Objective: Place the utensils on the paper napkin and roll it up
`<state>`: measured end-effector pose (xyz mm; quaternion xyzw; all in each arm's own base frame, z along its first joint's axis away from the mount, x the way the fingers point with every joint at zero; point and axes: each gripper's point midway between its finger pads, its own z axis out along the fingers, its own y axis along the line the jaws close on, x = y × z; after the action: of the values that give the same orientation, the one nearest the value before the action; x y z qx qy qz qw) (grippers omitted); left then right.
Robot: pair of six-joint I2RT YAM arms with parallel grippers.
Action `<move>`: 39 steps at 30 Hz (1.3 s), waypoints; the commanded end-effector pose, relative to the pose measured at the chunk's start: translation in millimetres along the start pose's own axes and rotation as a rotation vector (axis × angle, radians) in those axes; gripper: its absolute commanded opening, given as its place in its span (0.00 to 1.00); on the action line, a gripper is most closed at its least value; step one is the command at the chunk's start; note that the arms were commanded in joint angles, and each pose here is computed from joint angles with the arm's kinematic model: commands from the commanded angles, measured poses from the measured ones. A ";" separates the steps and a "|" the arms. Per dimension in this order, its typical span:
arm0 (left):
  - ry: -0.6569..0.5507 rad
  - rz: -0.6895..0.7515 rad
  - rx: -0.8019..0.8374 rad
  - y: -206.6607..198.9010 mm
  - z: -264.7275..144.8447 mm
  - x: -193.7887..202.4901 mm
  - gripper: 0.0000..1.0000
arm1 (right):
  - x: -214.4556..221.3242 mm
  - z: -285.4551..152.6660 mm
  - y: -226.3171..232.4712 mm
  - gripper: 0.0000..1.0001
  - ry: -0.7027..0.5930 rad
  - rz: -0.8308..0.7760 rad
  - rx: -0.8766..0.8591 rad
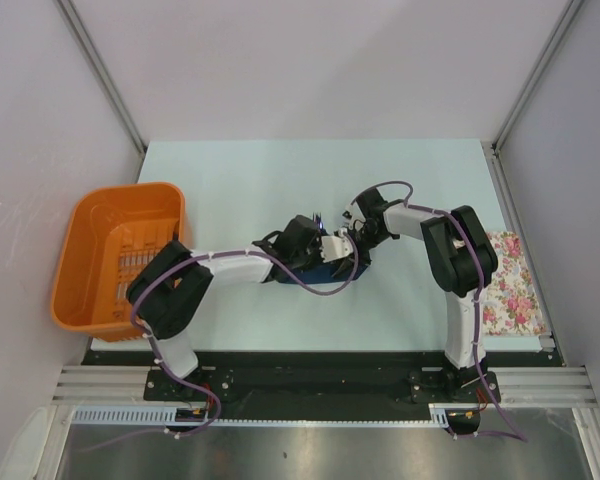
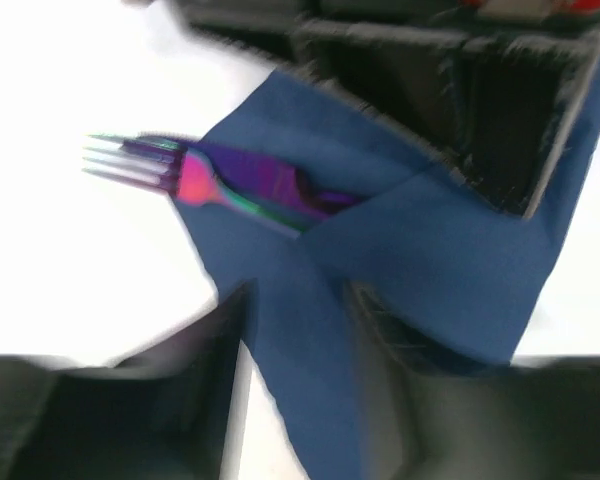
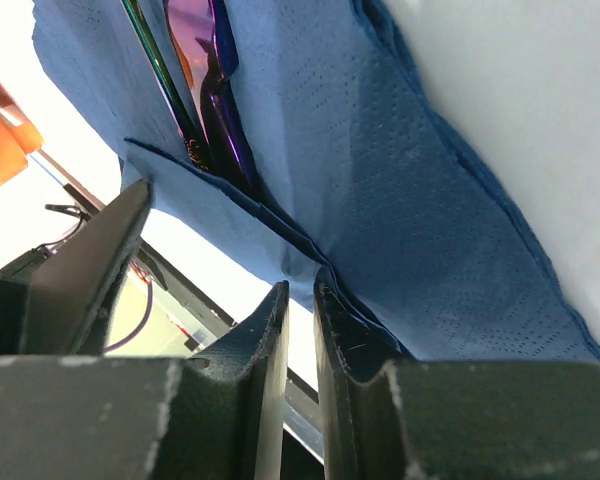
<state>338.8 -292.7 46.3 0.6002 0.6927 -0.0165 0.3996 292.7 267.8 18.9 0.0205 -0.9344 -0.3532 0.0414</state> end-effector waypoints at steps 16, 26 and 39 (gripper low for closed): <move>-0.144 -1.009 0.623 -41.3 -96.3 -46.6 0.61 | -4.3 8.9 -22.4 0.16 -0.017 0.018 0.081; 0.038 -1.153 0.535 -44.8 -46.9 0.4 0.30 | -4.9 8.4 -27.8 0.11 -0.027 0.021 0.103; 0.201 -1.159 0.466 -50.6 -21.4 46.3 0.17 | -6.1 0.7 -14.7 0.08 -0.039 -0.018 0.070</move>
<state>277.1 -263.5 18.0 0.1926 0.9111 -0.3471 0.1107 292.8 264.4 15.3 0.0138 -0.9384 -0.3426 0.0421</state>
